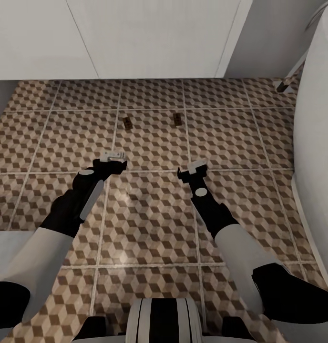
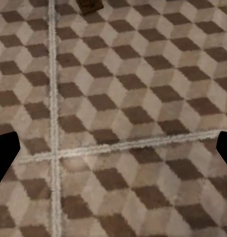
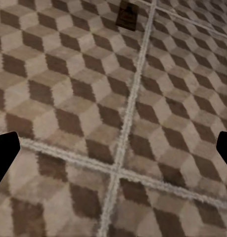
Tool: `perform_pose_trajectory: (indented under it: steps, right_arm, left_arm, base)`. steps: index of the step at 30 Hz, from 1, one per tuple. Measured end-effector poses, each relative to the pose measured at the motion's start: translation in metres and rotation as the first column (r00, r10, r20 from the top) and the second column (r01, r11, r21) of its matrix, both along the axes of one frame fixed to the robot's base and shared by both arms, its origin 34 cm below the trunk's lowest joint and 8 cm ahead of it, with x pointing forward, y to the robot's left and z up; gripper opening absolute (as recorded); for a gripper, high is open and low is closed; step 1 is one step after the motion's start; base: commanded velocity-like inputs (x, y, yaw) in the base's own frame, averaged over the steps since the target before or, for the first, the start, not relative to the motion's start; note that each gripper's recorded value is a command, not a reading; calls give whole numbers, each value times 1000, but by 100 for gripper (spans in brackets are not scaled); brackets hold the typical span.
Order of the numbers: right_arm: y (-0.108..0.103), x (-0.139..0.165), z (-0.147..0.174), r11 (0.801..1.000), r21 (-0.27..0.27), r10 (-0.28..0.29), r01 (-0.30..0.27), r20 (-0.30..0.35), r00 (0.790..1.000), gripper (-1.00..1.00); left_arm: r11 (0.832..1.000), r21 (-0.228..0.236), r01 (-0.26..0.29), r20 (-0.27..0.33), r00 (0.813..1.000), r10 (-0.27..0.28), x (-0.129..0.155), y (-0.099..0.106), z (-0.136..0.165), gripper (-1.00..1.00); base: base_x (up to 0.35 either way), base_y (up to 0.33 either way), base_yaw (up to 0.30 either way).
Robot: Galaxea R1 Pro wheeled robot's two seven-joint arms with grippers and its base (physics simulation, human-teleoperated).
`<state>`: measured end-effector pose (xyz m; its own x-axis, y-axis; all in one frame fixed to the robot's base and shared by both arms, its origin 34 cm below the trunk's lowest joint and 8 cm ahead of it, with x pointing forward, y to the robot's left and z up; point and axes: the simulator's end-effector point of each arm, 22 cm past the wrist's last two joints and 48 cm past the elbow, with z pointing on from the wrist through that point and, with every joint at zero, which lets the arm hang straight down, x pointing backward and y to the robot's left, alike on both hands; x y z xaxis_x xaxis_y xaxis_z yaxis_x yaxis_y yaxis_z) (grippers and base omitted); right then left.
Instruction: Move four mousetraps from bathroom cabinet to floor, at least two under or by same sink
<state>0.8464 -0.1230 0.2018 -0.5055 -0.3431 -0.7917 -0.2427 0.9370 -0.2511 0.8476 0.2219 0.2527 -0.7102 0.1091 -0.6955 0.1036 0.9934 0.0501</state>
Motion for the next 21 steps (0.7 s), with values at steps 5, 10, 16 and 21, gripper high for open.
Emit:
perform_pose_trajectory:
  steps: [5,10,16,21]
  right_arm:
    - [-1,6,16,1000,-1,0,0,20,1000,100]
    - [-1,11,32,1000,-1,-1,1,41,999,100]
    - [-3,18,54,1000,-4,-2,2,68,998,100]
    - [-4,24,75,1000,-6,-3,3,92,996,100]
  left_arm:
    - [1000,1,-1,16,1000,1,4,0,14,100]
    - [1000,1,-1,34,999,1,8,1,30,100]
    - [1000,3,-3,54,999,3,12,2,49,100]
    - [1000,6,-5,54,999,5,7,3,57,100]
  base:
    - [0,0,0]
    - [0,0,0]
    - [0,0,0]
    - [0,0,0]
